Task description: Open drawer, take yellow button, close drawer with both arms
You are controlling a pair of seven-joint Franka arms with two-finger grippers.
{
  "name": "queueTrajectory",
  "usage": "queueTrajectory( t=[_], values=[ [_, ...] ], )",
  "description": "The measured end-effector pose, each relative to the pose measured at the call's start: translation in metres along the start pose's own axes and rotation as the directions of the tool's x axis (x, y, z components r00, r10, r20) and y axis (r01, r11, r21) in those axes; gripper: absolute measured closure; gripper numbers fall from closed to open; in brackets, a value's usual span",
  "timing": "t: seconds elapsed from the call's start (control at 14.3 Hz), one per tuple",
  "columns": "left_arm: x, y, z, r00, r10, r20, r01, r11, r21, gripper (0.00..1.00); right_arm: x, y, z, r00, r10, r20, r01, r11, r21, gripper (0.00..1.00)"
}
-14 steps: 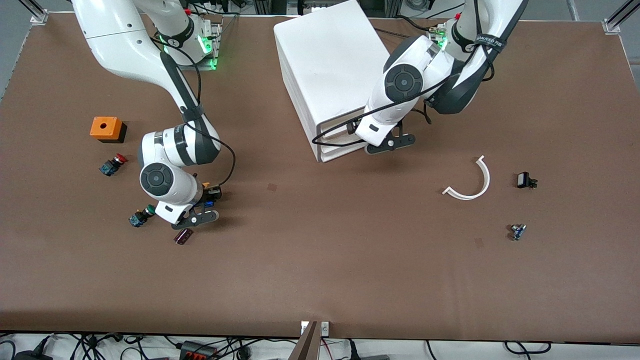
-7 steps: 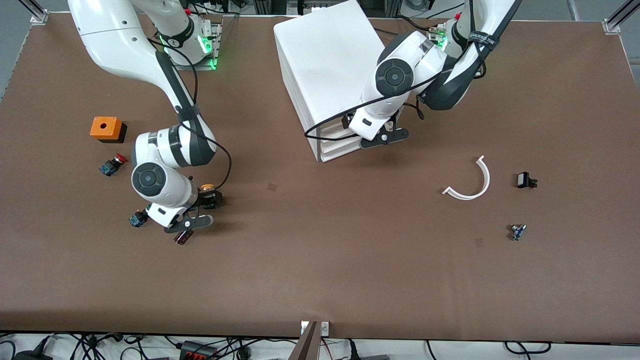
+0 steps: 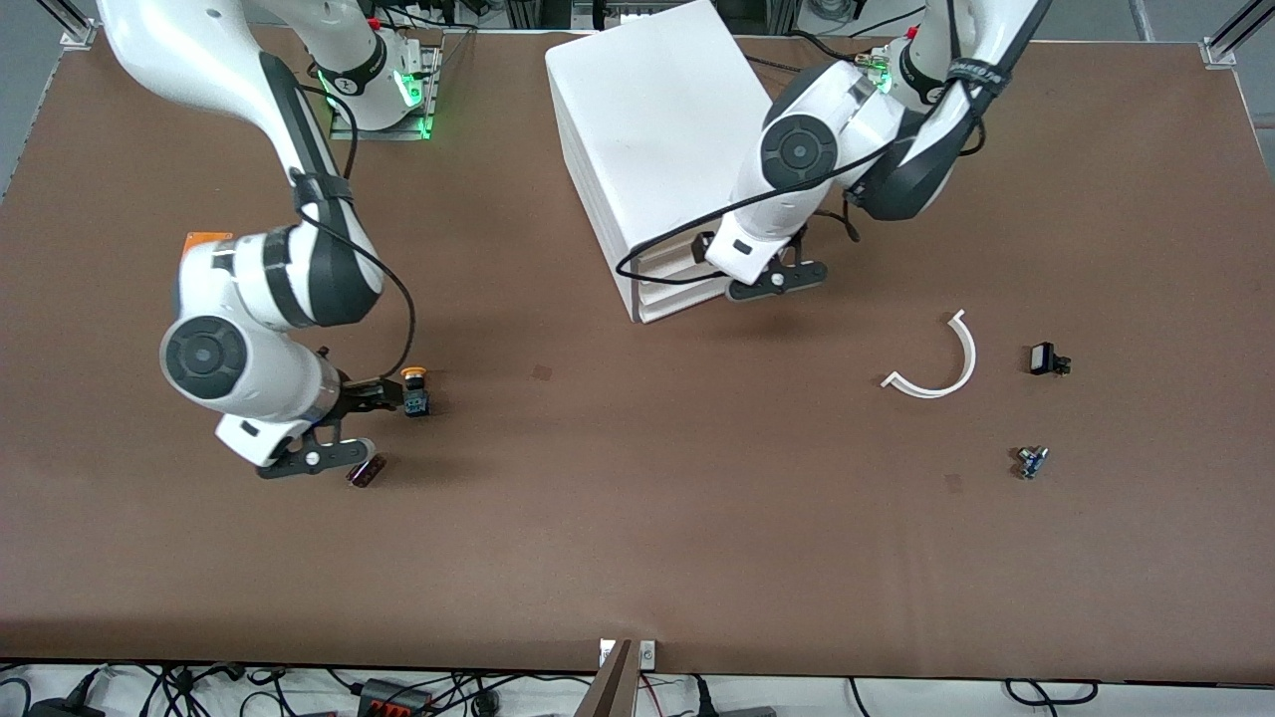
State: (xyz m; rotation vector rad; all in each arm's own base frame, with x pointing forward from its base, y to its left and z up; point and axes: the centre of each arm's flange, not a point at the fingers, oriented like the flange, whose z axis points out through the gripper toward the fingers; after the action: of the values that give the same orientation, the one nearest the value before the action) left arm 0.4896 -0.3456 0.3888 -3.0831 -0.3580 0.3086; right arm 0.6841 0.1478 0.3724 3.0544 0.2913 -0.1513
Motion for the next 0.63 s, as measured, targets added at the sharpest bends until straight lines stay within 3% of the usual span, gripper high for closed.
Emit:
queueTrajectory(
  t=[0.21,0.35,0.63],
  values=[
    [0.050,-0.057,-0.057,0.994,0.101,-0.049,-0.098,0.994,0.053,0.00,-0.012,0.021,-0.043,0.999,0.030,-0.012,-0.030,1.000,0.006,0.00],
    [0.076,-0.099,-0.088,0.983,0.181,-0.034,-0.178,0.981,0.075,0.00,-0.022,0.040,-0.070,0.998,0.056,-0.034,-0.055,0.998,0.013,0.00],
    [0.114,-0.171,-0.147,0.968,0.245,-0.060,-0.243,0.969,0.048,0.00,-0.042,0.080,-0.104,0.993,0.111,-0.038,-0.110,0.994,0.023,0.00]
  ],
)
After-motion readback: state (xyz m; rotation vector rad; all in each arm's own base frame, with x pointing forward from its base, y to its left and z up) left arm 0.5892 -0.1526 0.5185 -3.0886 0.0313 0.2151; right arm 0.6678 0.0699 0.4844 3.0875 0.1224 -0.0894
